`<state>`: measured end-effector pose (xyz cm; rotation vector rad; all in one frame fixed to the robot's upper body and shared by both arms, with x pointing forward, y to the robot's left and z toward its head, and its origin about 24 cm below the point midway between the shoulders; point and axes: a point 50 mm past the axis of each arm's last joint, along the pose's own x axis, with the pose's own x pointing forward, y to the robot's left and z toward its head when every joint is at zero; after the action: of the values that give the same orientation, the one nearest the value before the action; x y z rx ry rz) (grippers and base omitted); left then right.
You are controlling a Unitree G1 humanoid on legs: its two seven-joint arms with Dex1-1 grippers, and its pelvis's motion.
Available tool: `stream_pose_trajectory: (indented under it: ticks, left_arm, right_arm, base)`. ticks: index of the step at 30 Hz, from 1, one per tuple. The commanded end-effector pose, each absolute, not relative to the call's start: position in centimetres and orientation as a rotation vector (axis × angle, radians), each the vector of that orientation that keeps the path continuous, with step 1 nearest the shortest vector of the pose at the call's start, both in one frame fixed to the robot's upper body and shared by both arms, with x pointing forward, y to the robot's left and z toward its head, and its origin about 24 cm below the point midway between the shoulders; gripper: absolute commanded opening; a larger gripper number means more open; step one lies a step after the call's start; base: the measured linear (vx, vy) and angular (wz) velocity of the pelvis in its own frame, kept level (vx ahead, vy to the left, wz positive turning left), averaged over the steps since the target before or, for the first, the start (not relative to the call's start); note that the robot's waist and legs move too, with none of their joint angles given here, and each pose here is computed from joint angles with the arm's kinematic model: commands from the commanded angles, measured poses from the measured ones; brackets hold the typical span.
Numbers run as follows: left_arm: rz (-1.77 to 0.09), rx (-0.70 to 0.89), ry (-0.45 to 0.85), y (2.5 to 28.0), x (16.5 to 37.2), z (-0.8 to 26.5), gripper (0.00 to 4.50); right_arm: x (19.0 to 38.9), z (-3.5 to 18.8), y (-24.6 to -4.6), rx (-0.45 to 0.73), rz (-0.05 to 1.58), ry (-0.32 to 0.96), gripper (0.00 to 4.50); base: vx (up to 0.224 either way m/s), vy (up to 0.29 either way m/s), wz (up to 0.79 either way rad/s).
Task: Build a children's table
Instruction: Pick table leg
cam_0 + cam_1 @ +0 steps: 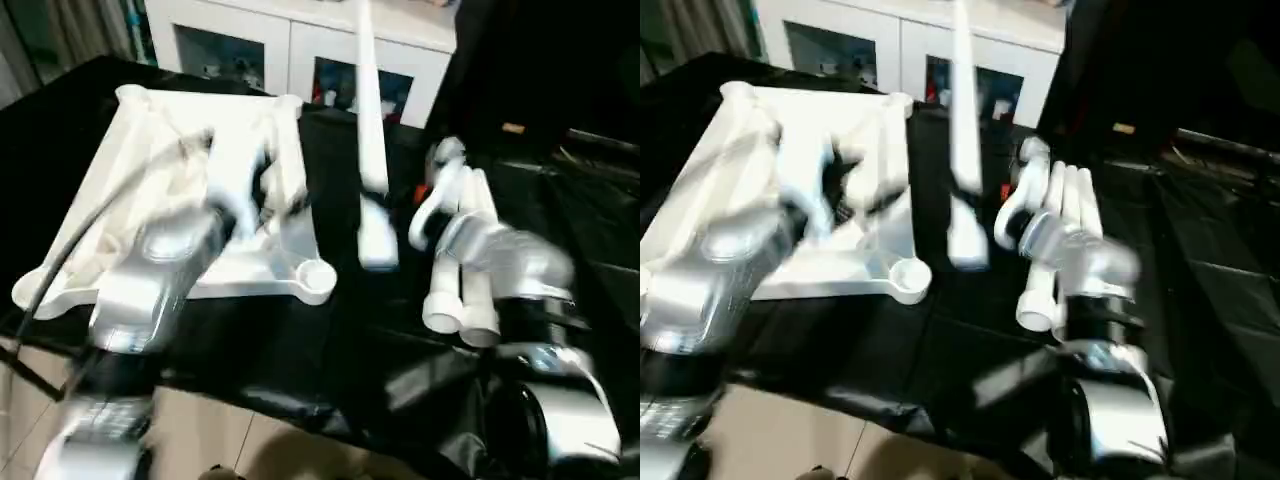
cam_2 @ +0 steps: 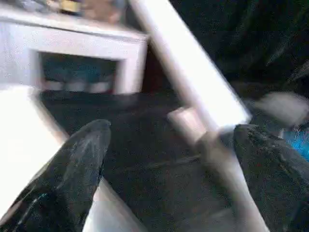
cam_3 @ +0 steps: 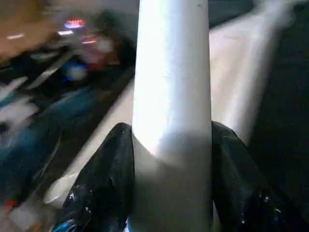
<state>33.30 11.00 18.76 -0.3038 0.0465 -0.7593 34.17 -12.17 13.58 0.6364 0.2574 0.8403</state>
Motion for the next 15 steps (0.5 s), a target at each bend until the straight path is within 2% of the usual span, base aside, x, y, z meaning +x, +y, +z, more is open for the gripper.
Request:
stream_pose_trajectory:
  ticks: [1,6,10,15]
  left_arm:
    - [-0.902,-0.502,0.01,10.1,32.9,20.7,4.5]
    - [-1.027,-0.645,0.011,9.1,32.4,22.0,4.5]
    - [-1.071,-0.663,0.032,8.8,32.1,22.0,4.5]
    - [-1.027,-0.662,0.1,8.8,32.4,21.3,4.5]
  right_arm:
    - [33.2,14.2,-12.5,0.639,0.925,0.223,1.81]
    - [32.2,14.8,-12.1,0.633,1.003,0.189,1.81]
    - [31.7,15.2,-11.8,0.644,1.053,0.17,1.81]
    - [31.3,15.3,-11.5,0.652,1.085,0.158,1.81]
  base:
    - [0.0,0.0,0.0]
    - [0.0,0.0,0.0]
    - [0.0,0.0,0.0]
    - [0.0,0.0,0.0]
